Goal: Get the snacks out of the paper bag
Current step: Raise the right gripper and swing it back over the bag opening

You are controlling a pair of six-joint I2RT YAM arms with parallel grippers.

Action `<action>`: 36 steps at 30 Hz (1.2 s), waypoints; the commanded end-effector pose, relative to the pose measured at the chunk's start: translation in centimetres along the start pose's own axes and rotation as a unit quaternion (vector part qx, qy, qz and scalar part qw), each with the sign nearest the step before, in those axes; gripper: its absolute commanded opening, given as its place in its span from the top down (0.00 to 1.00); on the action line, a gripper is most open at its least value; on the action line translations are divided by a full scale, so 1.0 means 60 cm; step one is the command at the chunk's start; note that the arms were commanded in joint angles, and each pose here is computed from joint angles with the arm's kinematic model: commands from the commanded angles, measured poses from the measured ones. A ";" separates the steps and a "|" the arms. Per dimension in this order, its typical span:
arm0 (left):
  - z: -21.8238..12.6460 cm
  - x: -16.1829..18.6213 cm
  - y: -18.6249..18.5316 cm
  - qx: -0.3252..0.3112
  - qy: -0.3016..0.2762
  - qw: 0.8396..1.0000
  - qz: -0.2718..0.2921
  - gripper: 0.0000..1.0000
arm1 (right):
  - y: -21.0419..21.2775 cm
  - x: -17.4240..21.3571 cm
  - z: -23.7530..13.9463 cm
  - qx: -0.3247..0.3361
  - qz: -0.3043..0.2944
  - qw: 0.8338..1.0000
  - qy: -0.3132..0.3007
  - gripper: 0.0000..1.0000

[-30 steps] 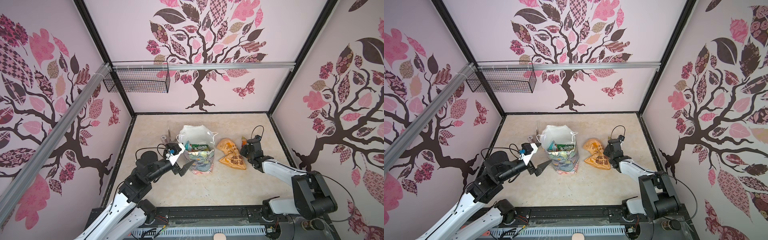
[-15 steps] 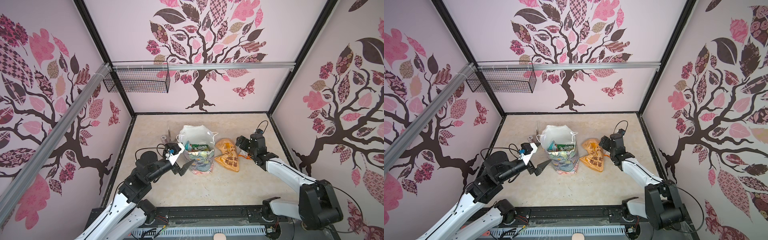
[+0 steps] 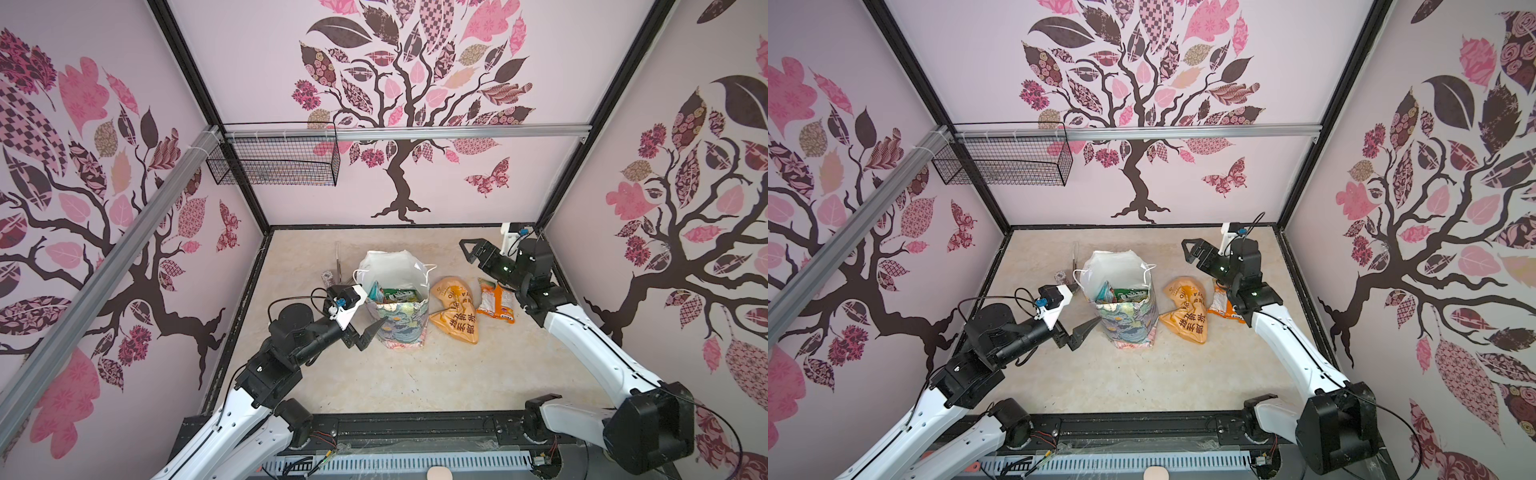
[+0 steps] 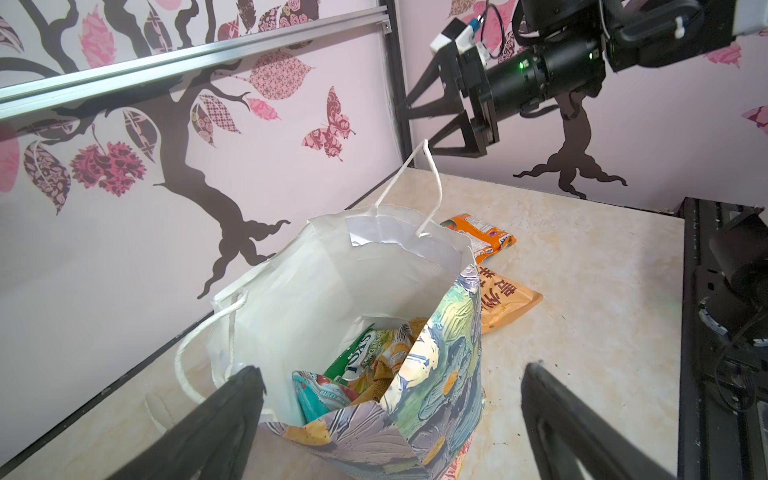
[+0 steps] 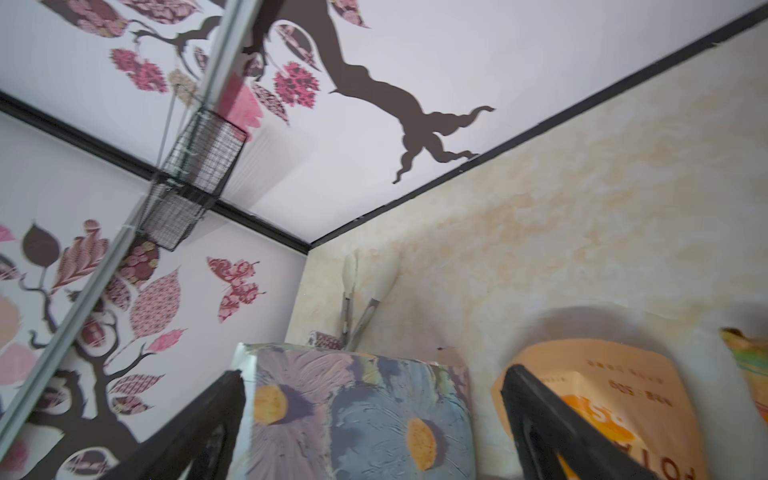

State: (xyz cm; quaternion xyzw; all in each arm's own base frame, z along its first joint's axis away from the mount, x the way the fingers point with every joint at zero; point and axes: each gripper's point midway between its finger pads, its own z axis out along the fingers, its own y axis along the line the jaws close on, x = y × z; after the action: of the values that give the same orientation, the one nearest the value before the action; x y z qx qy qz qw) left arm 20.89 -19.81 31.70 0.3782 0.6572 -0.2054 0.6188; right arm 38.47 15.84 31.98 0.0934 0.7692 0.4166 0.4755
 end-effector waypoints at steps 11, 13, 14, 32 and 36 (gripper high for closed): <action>-0.004 -0.001 0.013 -0.022 0.002 1.000 -0.001 0.02 | 0.241 0.052 0.047 -0.134 -0.150 0.971 0.130 0.01; -0.004 -0.001 0.013 -0.022 0.002 1.000 0.000 0.02 | 0.260 0.067 0.053 -0.139 -0.167 0.965 0.145 0.00; -0.004 0.000 0.014 -0.023 0.004 1.000 -0.001 0.02 | 0.266 0.075 0.057 -0.138 -0.174 0.963 0.152 0.01; -0.004 0.001 0.016 -0.027 0.005 1.000 0.000 0.02 | 0.177 0.269 0.140 0.044 -0.319 0.886 0.335 0.00; -0.004 0.000 0.016 -0.026 0.004 1.000 0.000 0.02 | 0.165 0.291 0.145 0.039 -0.313 0.884 0.346 0.00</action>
State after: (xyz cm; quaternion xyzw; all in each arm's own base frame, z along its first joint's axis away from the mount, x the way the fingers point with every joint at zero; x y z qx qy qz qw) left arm 21.37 -19.26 31.34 0.3679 0.6686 -0.1888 0.6180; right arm 33.84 36.65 27.06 -0.2764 0.8845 0.2366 0.2920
